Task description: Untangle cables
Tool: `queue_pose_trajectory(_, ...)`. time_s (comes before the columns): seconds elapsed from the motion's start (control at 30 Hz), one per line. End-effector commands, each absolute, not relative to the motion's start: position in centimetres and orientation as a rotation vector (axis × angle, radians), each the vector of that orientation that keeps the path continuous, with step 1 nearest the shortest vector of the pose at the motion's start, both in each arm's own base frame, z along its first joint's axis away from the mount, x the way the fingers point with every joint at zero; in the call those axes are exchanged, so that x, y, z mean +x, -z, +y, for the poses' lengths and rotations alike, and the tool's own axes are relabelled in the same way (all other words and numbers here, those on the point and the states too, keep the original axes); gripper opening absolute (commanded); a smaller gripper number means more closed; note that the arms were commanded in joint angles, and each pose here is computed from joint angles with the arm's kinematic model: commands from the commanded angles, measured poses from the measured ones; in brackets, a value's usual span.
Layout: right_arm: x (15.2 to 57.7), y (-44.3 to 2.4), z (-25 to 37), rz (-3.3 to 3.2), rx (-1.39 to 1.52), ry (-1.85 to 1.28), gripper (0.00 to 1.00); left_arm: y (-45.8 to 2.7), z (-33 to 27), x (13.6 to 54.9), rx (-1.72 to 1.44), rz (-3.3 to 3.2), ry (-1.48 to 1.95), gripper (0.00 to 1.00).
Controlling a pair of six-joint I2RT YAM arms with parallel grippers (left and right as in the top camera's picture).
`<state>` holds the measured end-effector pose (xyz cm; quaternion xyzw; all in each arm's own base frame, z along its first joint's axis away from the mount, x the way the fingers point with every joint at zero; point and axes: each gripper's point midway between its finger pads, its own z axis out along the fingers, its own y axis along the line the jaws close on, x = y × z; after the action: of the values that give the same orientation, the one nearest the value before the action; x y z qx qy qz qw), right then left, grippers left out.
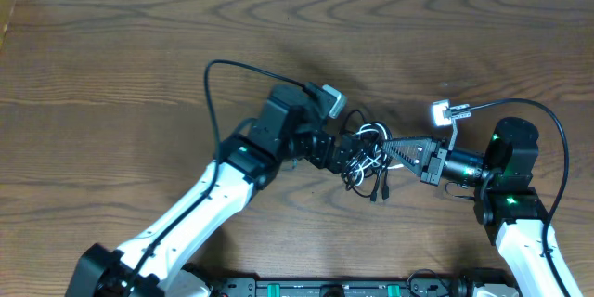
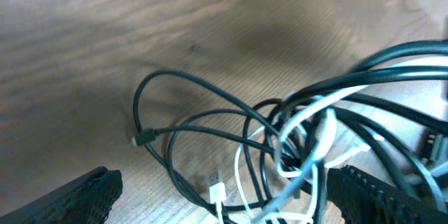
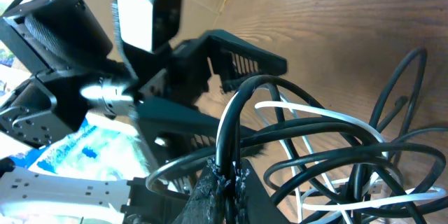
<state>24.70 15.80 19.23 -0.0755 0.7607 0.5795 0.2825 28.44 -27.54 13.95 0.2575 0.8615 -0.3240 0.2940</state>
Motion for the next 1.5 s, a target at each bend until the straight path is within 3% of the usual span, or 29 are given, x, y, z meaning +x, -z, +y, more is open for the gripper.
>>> queue_pose_trajectory(0.0,24.3,-19.7,16.2,2.030,-0.227,-1.590,0.01,-12.8,-27.7,29.9,0.588,2.346,0.798,0.99)
queue_pose_trajectory(0.17,24.3,-19.7,16.2,2.030,-0.227,-1.591,0.01,-11.7,-28.8,30.2,0.594,2.346,0.820,0.98)
queue_pose_trajectory(0.83,24.2,-19.8,16.2,2.037,-0.213,-1.607,0.02,-15.0,-30.1,32.2,0.419,2.235,0.933,0.98)
queue_pose_trajectory(1.17,23.5,-20.1,16.4,2.053,-0.190,-1.691,0.01,-11.8,-30.7,34.4,0.389,2.235,0.882,0.98)
queue_pose_trajectory(1.23,23.3,-20.3,16.5,2.051,-0.199,-1.709,0.01,-10.9,-31.0,34.8,0.389,2.234,0.882,0.84)
queue_pose_trajectory(1.27,23.1,-20.4,16.6,2.047,-0.211,-1.717,0.01,-10.5,-31.2,35.1,0.390,2.229,0.882,0.71)
queue_pose_trajectory(1.37,22.8,-20.6,16.7,2.041,-0.230,-1.738,0.01,-10.2,-31.8,35.8,0.392,2.189,0.894,0.12)
queue_pose_trajectory(1.47,22.8,-20.6,16.7,2.045,-0.222,-1.742,0.01,-11.1,-31.7,36.4,0.384,2.149,0.902,0.07)
